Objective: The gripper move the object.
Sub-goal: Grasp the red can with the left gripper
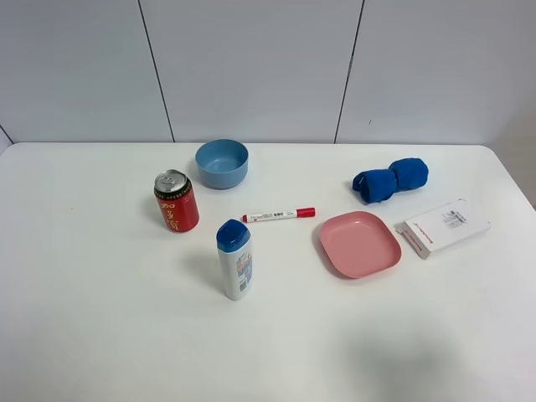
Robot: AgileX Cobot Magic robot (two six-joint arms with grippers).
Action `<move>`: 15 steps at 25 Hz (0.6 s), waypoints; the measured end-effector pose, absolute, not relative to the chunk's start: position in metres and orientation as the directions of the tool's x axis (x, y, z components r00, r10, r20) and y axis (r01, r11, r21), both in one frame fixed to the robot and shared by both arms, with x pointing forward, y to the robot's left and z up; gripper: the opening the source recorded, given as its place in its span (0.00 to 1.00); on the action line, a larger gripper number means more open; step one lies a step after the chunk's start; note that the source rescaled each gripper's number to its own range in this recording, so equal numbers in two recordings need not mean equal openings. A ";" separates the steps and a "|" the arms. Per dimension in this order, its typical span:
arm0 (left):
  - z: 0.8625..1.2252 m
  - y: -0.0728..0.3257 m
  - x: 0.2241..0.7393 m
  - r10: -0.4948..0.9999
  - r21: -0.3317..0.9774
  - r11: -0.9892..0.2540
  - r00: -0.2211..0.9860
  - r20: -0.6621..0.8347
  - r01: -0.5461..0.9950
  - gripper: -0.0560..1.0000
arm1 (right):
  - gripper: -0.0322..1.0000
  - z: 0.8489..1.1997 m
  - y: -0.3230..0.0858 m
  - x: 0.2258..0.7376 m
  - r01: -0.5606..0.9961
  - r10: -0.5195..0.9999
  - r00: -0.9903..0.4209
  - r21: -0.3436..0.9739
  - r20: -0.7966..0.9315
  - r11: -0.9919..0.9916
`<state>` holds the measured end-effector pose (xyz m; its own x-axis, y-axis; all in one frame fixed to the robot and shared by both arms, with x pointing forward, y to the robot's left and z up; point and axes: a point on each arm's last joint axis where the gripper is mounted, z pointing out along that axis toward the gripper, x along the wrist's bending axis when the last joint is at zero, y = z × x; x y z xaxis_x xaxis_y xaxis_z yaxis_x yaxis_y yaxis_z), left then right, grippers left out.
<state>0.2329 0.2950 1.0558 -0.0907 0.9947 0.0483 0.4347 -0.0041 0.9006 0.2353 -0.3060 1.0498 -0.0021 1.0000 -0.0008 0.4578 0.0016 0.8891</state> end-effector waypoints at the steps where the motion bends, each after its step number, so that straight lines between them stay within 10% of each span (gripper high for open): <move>1: 1.056 0.295 0.233 0.995 0.901 -0.004 -0.091 0.048 0.435 1.00 | 1.00 1.050 -0.306 0.235 0.458 1.000 -0.002 0.889 -0.001 0.002; 15: 1.056 0.295 0.233 0.995 0.901 -0.004 -0.091 0.048 0.435 1.00 | 1.00 1.050 -0.306 0.235 0.458 1.000 -0.002 0.889 -0.001 0.002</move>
